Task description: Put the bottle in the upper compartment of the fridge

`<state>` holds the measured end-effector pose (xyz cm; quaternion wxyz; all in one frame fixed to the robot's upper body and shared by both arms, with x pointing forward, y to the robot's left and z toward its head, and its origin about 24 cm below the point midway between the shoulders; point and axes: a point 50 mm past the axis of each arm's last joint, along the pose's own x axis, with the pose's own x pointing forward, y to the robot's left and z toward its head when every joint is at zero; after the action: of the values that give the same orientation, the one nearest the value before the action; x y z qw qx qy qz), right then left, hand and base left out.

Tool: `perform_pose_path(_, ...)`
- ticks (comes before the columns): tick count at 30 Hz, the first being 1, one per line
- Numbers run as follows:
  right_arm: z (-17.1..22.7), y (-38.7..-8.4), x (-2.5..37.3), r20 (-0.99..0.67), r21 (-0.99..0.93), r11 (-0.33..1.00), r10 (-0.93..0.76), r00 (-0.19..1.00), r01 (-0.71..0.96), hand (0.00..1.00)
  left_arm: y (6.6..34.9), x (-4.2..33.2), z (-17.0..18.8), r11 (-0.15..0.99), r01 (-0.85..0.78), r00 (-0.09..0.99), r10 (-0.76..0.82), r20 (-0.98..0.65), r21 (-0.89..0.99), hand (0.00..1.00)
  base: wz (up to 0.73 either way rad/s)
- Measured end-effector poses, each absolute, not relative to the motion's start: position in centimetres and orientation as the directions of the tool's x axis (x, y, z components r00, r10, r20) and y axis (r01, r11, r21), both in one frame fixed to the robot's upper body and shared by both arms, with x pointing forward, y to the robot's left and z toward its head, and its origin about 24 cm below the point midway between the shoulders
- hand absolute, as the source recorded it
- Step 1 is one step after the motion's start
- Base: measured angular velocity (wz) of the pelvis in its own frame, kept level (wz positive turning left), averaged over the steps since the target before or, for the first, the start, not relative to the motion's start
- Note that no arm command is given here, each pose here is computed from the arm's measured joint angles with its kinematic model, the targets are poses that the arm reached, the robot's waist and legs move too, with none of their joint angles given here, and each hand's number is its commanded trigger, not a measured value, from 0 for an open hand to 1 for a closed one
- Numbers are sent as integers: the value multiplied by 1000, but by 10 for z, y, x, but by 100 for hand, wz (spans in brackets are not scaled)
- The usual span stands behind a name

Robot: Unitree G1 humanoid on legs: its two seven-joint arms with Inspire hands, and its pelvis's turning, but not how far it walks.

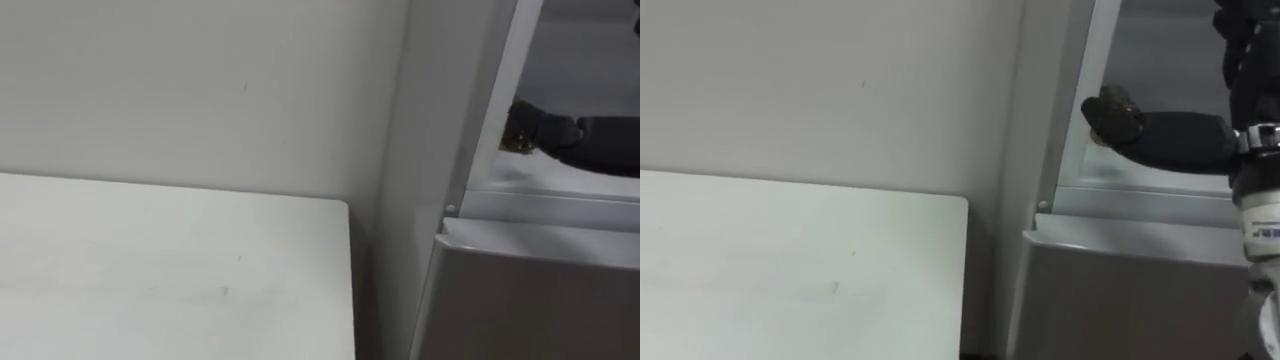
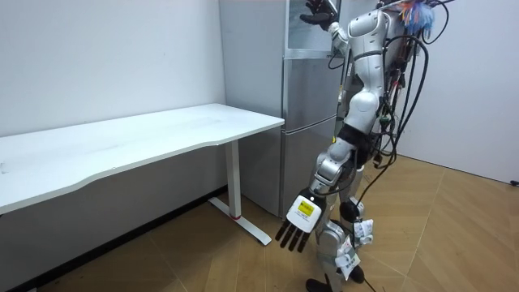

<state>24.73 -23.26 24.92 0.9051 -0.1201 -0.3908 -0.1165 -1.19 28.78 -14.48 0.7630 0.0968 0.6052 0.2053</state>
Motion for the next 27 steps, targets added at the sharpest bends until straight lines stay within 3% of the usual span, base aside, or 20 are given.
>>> perform_pose_path(3,247,-228,237,759,-93,955,-114,641,280,0,285,-11,-146,901,-183,195,425,-884,393,0,-12)
perform_pose_path(11,223,-230,230,694,-6,978,-147,705,210,0,277,-11,-148,900,-193,210,426,-880,390,0,-6)
perform_pose_path(16,217,-227,222,684,44,990,-127,719,133,0,271,-23,-152,900,-191,169,423,-890,391,0,-11)
perform_pose_path(27,189,-234,210,599,108,987,-163,784,122,0,259,-22,-156,900,-199,167,421,-892,388,0,-14)
